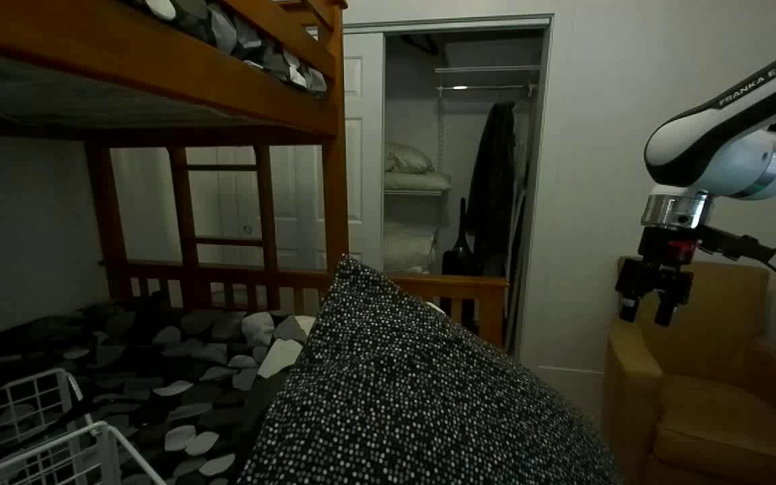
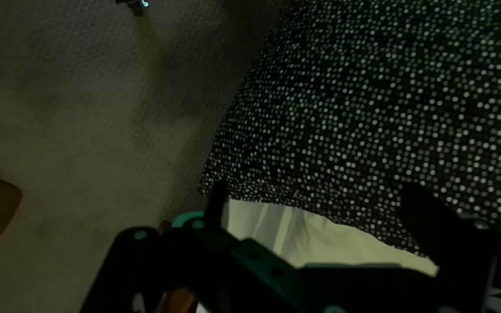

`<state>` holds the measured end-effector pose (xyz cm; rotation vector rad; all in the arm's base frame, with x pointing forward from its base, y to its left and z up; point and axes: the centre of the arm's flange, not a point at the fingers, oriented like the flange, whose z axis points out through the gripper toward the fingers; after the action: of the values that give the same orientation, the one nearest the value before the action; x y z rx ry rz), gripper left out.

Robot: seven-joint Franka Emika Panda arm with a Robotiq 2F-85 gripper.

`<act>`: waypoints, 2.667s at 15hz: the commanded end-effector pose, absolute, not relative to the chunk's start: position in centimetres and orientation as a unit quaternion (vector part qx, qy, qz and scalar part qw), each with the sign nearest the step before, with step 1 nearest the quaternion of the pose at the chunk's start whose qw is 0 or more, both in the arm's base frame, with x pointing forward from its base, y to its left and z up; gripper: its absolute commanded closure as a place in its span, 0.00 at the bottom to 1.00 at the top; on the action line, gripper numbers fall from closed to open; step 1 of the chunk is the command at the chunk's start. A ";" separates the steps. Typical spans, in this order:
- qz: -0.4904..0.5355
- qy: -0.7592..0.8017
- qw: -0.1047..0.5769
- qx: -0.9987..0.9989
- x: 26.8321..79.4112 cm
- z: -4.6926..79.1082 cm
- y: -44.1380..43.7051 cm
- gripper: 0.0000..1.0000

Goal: Move the pillow to the right

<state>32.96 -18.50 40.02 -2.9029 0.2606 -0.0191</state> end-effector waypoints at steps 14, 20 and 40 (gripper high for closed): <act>-0.207 -0.022 0.176 -0.962 51.8 39.8 -15.3 0.00; -0.179 -0.119 0.232 -0.949 52.9 38.5 -9.0 0.00; -0.032 -0.370 0.290 -0.882 55.4 34.5 -7.5 0.00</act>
<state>54.06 -7.63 35.70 -2.4496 -0.8374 -0.1617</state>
